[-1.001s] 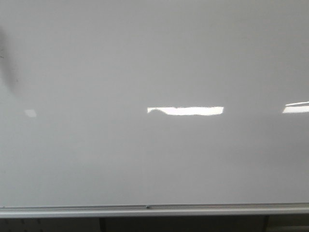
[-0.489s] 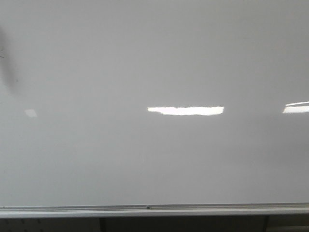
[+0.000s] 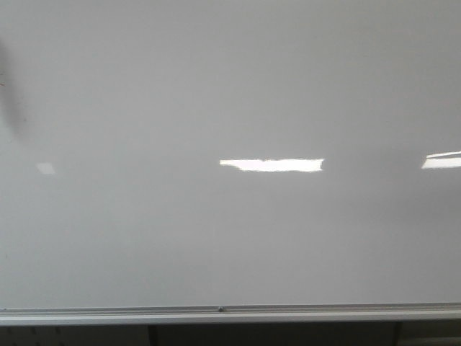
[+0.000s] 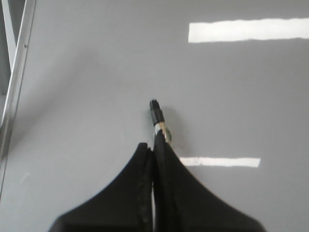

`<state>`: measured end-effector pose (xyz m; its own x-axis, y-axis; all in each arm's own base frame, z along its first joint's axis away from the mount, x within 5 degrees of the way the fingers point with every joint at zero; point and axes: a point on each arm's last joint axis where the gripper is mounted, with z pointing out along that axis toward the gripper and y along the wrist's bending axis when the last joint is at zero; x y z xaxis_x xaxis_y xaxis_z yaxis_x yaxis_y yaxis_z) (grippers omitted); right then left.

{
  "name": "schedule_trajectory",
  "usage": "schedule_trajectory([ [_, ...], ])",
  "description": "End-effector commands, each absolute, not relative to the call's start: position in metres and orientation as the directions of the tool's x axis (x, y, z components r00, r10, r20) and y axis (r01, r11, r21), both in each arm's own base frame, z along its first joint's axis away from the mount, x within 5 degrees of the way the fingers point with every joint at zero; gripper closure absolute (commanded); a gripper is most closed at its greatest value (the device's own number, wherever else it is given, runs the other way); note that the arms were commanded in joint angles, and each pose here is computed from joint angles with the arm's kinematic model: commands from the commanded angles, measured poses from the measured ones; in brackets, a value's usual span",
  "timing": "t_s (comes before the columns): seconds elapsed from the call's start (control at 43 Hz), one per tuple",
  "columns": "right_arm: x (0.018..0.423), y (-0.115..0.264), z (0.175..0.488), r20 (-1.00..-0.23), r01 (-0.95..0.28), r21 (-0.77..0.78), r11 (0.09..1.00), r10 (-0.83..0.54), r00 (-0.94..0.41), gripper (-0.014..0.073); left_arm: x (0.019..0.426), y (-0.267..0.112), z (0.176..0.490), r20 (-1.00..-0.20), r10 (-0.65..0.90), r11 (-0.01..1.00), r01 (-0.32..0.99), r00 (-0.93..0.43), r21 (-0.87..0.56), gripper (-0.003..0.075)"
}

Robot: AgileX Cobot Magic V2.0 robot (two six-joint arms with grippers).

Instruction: Write number 2 on whiteboard

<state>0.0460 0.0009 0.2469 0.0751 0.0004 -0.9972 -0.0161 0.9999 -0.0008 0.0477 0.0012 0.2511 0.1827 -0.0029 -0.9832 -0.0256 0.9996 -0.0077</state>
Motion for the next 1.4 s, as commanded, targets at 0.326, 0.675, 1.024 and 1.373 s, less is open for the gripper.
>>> schedule_trajectory([
  [0.326,0.041,0.001,0.328,-1.0,-0.017,-0.02,1.0,-0.02,-0.008,0.0676,0.036,-0.002,0.357,-0.99,-0.016,1.0,0.008,0.141,-0.015,0.0741],
  [0.675,0.073,0.002,0.347,-0.961,-0.026,-0.018,0.999,-0.025,-0.275,0.0676,0.075,-0.002,0.364,-0.992,-0.016,1.0,0.017,-0.127,-0.019,0.0741],
  [1.024,0.096,0.002,0.336,-0.925,-0.028,-0.019,0.999,-0.028,-0.378,0.0675,0.095,-0.004,0.351,-0.966,-0.057,0.997,0.029,-0.254,-0.066,0.0741],
  [1.373,0.102,0.002,0.333,-0.91,-0.034,-0.032,0.999,-0.044,-0.413,0.0264,0.11,-0.003,0.345,-0.948,-0.051,0.998,0.025,-0.316,-0.062,0.0475],
])
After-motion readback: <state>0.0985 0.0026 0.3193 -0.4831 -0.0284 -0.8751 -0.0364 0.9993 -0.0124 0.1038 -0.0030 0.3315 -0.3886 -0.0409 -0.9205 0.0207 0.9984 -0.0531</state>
